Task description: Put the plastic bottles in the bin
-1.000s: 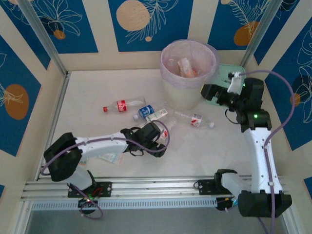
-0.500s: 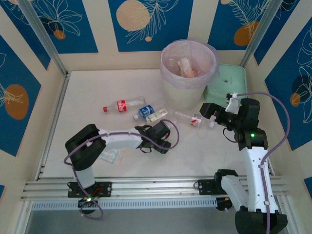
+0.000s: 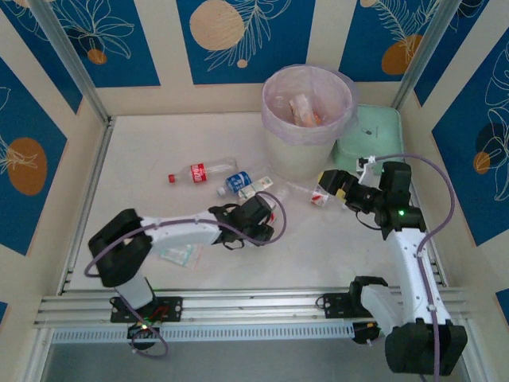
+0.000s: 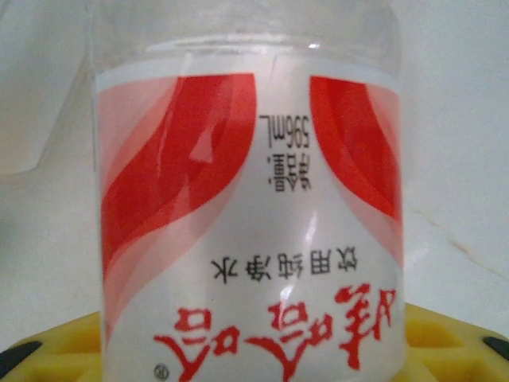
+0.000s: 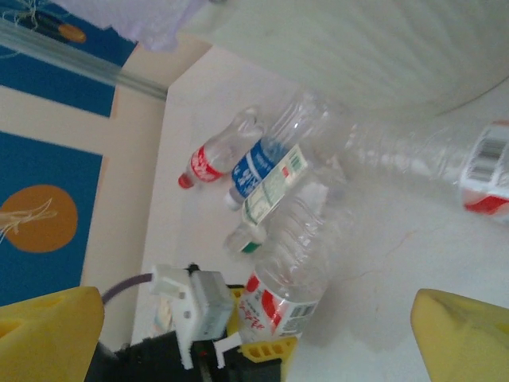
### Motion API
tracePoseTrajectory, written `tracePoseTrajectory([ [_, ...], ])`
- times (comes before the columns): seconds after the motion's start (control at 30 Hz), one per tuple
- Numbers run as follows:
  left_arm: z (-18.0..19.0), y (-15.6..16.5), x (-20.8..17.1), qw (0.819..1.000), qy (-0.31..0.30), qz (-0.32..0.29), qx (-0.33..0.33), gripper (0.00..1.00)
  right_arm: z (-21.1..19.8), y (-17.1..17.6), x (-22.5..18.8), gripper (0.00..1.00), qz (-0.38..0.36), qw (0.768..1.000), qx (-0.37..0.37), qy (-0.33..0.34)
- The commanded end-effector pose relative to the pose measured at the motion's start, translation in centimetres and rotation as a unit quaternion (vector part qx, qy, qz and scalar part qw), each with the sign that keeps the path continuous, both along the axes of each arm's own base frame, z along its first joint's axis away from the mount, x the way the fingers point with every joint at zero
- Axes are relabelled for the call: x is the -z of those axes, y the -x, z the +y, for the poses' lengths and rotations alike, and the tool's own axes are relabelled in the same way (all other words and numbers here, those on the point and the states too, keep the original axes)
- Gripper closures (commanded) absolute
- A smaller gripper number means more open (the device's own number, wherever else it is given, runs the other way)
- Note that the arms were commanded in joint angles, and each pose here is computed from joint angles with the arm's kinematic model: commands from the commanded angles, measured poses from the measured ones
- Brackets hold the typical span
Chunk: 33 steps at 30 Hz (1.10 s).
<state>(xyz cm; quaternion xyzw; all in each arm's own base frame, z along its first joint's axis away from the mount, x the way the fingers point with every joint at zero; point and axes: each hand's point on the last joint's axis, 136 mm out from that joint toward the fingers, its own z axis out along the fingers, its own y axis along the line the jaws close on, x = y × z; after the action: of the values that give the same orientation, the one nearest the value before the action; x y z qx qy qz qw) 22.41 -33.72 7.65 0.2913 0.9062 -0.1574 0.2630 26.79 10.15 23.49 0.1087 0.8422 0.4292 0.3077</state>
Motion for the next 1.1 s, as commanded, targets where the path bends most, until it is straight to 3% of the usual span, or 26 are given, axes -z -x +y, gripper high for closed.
tracePoseTrajectory([
  [0.0,-2.1,1.1,-4.0,0.991,0.119,-0.033,0.046,0.5,2.5,0.8,-0.3,0.0,0.025,0.996,-0.067,-0.05],
  [0.1,-3.5,1.7,-6.6,0.976,0.189,-0.064,0.085,0.5,3.9,0.5,0.2,0.01,0.042,0.993,-0.095,-0.05],
  [0.23,-4.4,2.2,-7.4,0.969,0.207,-0.071,0.116,0.5,5.8,0.0,0.4,0.01,0.028,0.992,-0.124,-0.019],
  [0.43,-5.3,2.2,-8.6,0.96,0.236,-0.082,0.128,0.5,6.4,-0.9,2.5,0.0,0.068,0.99,-0.125,-0.002],
  [0.53,-5.2,2.2,-8.4,0.962,0.228,-0.08,0.129,0.5,6.5,-1.0,2.3,0.07,0.061,0.991,-0.123,-0.005],
  [0.77,-5.4,2.5,-7.8,0.962,0.224,-0.074,0.139,0.48,5.5,-1.1,2.8,0.34,0.056,0.993,-0.101,0.02],
  [0.97,-5.6,2.4,-8.6,0.957,0.245,-0.077,0.133,0.38,5.0,-0.8,2.1,0.49,0.042,0.995,-0.091,0.027],
  [1.07,-5.3,2.2,-8.9,0.955,0.257,-0.086,0.119,0.25,4.6,-0.7,1.2,0.5,0.037,0.995,-0.089,0.041],
])
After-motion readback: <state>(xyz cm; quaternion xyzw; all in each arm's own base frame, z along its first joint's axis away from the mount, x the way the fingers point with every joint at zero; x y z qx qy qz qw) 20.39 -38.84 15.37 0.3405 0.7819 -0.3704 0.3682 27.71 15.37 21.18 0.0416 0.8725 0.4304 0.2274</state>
